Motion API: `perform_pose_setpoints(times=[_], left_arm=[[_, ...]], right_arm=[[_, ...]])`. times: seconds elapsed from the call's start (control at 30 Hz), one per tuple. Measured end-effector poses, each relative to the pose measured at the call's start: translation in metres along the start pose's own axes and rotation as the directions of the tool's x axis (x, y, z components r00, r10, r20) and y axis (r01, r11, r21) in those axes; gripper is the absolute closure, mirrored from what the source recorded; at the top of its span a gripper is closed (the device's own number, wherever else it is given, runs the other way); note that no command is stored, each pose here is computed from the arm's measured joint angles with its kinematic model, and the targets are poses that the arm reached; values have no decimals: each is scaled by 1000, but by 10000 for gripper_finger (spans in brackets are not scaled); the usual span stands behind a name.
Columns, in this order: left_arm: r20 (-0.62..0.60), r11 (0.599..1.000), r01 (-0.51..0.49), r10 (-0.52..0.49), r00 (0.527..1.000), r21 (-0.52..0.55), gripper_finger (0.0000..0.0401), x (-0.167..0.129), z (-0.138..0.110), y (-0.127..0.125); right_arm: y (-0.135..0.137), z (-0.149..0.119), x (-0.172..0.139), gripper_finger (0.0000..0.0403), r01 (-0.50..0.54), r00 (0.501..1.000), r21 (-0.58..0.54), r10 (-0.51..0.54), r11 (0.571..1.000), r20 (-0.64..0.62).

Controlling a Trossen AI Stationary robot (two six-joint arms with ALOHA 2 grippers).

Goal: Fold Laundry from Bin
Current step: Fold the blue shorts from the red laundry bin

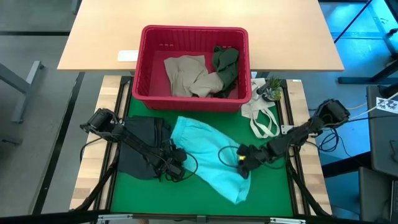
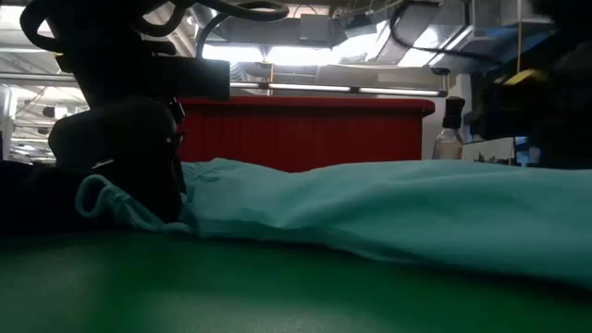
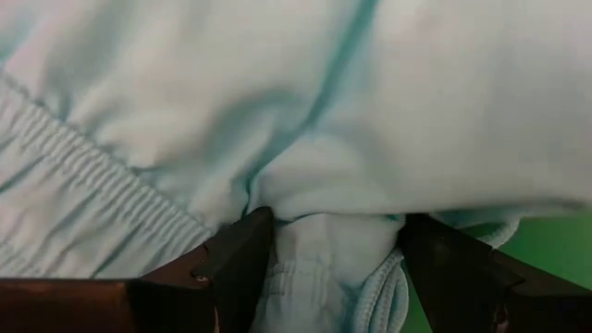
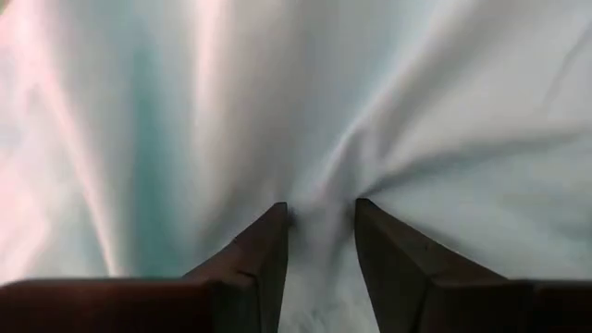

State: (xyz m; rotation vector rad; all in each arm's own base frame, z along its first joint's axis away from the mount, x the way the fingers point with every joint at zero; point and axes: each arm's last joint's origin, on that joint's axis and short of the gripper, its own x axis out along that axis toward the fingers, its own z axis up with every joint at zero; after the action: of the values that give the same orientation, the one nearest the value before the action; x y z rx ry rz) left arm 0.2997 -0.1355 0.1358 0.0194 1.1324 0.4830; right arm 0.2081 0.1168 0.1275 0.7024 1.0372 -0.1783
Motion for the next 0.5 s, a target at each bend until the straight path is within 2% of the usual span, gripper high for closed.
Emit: perform_pose_setpoints(times=[0.2, 0.33, 0.5], left_arm=[[2, 1000, 1, -1, 1000, 1, 165, -1, 0, 0], [16, 1000, 24, -24, 1000, -5, 165, -10, 1, 1], [55, 997, 68, -67, 996, -20, 165, -27, 4, 4]], right_arm=[[21, -16, -4, 276, -135, 991, -38, 135, 990, -11], [37, -9, -10, 276, -175, 984, -60, 177, 983, 18], [64, 5, -22, 276, -207, 966, -217, 234, 954, 111]])
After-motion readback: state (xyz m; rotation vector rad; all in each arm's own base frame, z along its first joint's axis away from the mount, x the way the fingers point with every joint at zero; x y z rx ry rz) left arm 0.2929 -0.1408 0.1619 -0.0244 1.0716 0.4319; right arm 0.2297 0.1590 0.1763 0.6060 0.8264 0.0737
